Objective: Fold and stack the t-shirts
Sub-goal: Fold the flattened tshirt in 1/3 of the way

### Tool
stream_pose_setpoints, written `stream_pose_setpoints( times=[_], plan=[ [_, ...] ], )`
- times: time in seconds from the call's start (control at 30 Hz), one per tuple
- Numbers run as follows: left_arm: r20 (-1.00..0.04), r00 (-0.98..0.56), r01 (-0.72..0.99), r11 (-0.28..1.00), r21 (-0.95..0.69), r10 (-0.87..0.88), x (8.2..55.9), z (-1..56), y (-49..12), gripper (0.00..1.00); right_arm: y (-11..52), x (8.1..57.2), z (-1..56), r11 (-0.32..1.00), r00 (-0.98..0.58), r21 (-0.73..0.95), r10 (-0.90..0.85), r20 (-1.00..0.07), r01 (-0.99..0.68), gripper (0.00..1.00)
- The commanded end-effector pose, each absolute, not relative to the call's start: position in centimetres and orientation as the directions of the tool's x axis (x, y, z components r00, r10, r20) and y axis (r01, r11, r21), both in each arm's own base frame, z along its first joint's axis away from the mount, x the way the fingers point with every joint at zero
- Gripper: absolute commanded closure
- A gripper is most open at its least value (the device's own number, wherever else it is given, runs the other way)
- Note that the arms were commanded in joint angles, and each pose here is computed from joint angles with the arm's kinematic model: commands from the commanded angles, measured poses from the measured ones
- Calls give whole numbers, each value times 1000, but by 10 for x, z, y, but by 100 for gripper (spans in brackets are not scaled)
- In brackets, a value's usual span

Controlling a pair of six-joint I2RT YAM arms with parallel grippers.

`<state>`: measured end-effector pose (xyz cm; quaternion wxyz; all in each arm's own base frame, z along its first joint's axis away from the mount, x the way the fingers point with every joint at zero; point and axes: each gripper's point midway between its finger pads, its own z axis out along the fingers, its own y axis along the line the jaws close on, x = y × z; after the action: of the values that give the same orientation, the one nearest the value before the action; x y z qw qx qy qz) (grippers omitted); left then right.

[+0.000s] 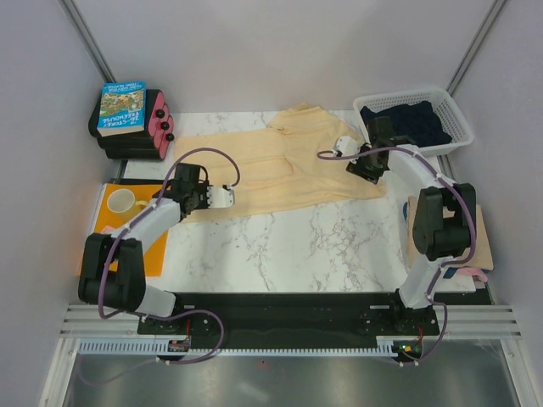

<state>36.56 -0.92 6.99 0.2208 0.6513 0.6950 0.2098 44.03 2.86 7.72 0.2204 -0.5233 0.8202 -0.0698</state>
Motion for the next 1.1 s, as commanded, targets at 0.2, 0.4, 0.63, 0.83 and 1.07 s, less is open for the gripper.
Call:
stream_pose_setpoints(
  times=[0.2, 0.4, 0.63, 0.83, 1.07],
  plan=[
    [-9, 149, 770, -110, 629, 989, 333, 86, -19, 57, 64, 358, 95, 30, 54, -354, -973, -226, -935, 46],
    [22, 206, 792, -180, 583, 978, 305, 51, -15, 31, 54, 339, 64, -64, 124, -330, -979, -164, -942, 42],
    [65, 239, 782, -232, 579, 969, 300, 24, -11, 25, 52, 365, 41, -66, 120, -374, -985, -124, -925, 42],
    [113, 197, 763, -225, 606, 974, 322, 12, -5, 25, 55, 389, 19, -61, 110, -378, -988, -111, -924, 42],
    [113, 175, 759, -207, 617, 978, 340, 13, -6, 26, 58, 405, 3, -86, 127, -379, -988, -85, -921, 42]
  ],
)
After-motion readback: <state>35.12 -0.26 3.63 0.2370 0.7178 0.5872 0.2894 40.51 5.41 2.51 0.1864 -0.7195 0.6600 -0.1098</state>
